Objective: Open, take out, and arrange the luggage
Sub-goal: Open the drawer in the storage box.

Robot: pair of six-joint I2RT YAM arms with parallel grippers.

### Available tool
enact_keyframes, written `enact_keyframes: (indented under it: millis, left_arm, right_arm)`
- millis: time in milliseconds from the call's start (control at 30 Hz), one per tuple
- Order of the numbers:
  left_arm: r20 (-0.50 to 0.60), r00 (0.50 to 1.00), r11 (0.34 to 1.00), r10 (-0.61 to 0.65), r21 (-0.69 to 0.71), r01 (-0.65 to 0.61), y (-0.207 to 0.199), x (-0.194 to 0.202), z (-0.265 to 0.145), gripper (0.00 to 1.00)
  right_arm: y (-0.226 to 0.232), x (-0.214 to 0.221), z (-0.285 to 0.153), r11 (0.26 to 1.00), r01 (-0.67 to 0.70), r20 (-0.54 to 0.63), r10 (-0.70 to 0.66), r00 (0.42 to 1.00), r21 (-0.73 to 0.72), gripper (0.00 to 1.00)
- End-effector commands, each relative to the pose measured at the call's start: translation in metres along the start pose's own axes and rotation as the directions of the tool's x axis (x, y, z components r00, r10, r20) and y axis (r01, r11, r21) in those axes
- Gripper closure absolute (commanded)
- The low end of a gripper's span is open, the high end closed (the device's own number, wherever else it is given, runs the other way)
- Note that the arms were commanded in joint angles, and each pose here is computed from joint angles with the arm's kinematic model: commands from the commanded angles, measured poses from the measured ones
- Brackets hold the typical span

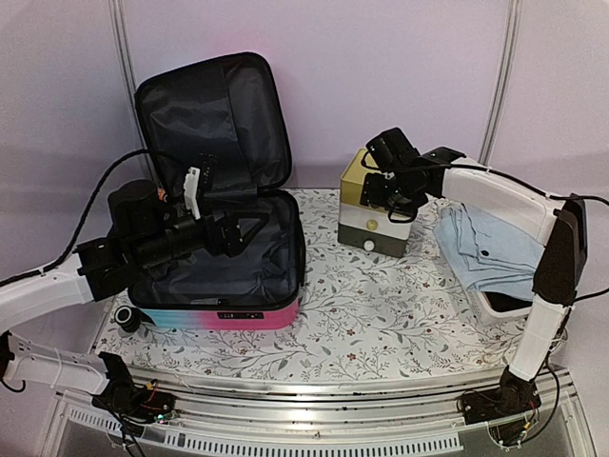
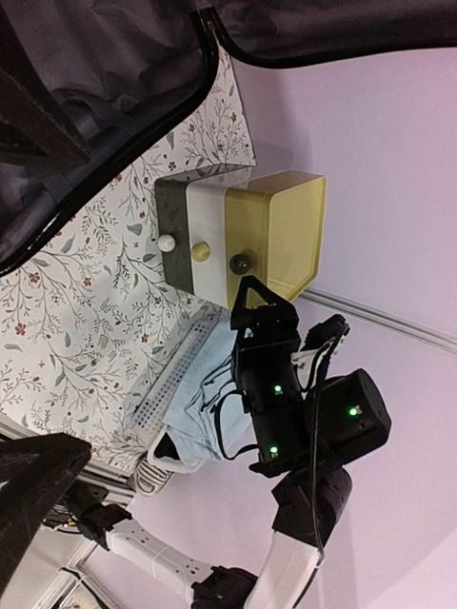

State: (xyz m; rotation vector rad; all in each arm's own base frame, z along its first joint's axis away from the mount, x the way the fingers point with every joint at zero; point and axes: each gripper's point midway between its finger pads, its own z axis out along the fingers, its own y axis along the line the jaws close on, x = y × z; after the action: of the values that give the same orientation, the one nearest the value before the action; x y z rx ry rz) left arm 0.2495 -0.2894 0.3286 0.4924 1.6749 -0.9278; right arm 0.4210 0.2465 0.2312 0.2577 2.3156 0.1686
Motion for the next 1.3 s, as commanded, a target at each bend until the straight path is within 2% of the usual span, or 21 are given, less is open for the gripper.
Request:
enact_keyframes:
  millis: [0, 133, 300, 633, 1100, 1267]
  left_arm:
    - [0.009, 1.000, 1.000, 0.018, -0.001, -0.018, -0.001, 0.001, -0.006, 0.02]
    - [0.009, 1.000, 1.000, 0.024, -0.008, -0.024, 0.001, 0.002, -0.007, 0.02]
    - [0.006, 1.000, 0.999, 0.029, -0.013, -0.029, 0.002, 0.004, -0.006, 0.02]
    - [-0.005, 1.000, 1.000, 0.023, -0.007, -0.023, 0.003, 0.011, -0.005, 0.02]
    - [-0.010, 1.000, 1.000, 0.025, -0.014, -0.025, 0.005, 0.015, -0.006, 0.02]
    - [-0.011, 1.000, 1.000, 0.027, -0.013, -0.027, 0.005, 0.016, -0.006, 0.02]
  right_arm:
    - [-0.003, -0.005, 0.005, 0.996, -0.073, 0.006, 0.073, 0.997, 0.050, 0.22]
    - [-0.005, -0.003, 0.016, 0.990, -0.124, -0.003, 0.124, 0.992, 0.070, 0.29]
    - [-0.005, 0.001, 0.029, 0.981, -0.162, -0.019, 0.165, 0.986, 0.110, 0.31]
    - [-0.013, -0.010, 0.048, 0.962, -0.240, 0.024, 0.239, 0.971, 0.129, 0.43]
    - [-0.003, -0.018, 0.068, 0.969, -0.224, 0.028, 0.223, 0.975, 0.106, 0.44]
    - [-0.004, -0.017, 0.074, 0.969, -0.219, 0.036, 0.216, 0.976, 0.115, 0.56]
